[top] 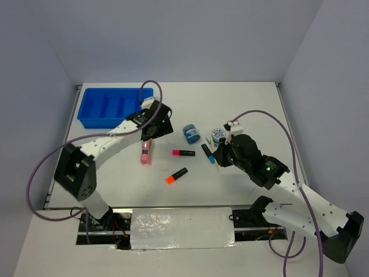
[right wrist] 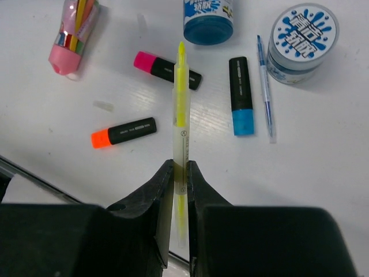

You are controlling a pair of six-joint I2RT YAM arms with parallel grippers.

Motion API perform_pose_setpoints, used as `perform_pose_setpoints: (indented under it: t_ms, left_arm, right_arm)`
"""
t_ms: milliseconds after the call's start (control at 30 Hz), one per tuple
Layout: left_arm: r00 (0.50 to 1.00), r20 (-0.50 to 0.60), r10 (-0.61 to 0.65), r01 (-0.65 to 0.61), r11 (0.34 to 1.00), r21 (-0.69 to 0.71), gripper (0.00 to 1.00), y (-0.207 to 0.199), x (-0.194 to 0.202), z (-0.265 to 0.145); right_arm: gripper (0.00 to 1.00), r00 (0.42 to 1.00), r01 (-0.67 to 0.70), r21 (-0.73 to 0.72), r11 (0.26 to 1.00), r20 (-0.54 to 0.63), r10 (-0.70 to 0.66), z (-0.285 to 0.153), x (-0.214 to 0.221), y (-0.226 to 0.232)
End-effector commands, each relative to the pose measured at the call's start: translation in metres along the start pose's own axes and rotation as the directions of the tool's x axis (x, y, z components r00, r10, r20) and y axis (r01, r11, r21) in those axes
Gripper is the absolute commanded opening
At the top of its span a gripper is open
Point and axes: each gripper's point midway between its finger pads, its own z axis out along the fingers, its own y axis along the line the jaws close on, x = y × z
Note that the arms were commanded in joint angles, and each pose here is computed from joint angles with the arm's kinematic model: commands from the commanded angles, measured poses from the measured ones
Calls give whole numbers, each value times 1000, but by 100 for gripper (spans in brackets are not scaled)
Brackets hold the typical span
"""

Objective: Sort the stationery into containers
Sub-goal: Pick up the pen from the center of the board, then close the pen cap on the pen.

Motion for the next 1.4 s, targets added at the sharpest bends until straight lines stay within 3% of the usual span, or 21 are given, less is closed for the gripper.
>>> perform_pose_setpoints:
  t_ms: [0,100,133,167,633,700,900,1200,1367]
  left_arm:
    - [997,0,-72,72,988,-139,87,2,-2,26]
    - [996,-65,-68,57,986,-160,82,-15,6,49]
    - [993,-92,-70,53,984,-171,69,-16,16,62]
    - [992,-106,-75,56,983,-176,63,-17,19,66]
    - [982,-162,-93,46,961,-272,60,-11,46,101]
    - [979,-177,-97,45,960,-276,53,-10,51,103]
    - [974,-204,-98,34,955,-293,52,-2,63,109]
    - [962,-264,-77,1,961,-276,33,-2,81,119]
    - [957,-283,-67,-4,970,-242,13,-6,84,116]
  right_arm:
    - [1,1000,10,23,1000,-2,-10,-6,11,-10]
    - [1,1000,5,6,1000,9,-5,-8,16,-10]
    - [1,1000,5,7,1000,4,-5,-7,19,-11]
    - [0,1000,5,-4,1000,9,-5,-8,19,-9]
    - [0,1000,15,-69,998,12,-14,-10,22,0]
    - [0,1000,16,-73,997,13,-15,-9,23,0]
    - [1,1000,16,-75,997,26,-14,-10,21,0]
    - [0,999,22,-96,995,25,-19,-9,22,3]
    - [0,999,28,-129,991,25,-25,-10,23,8]
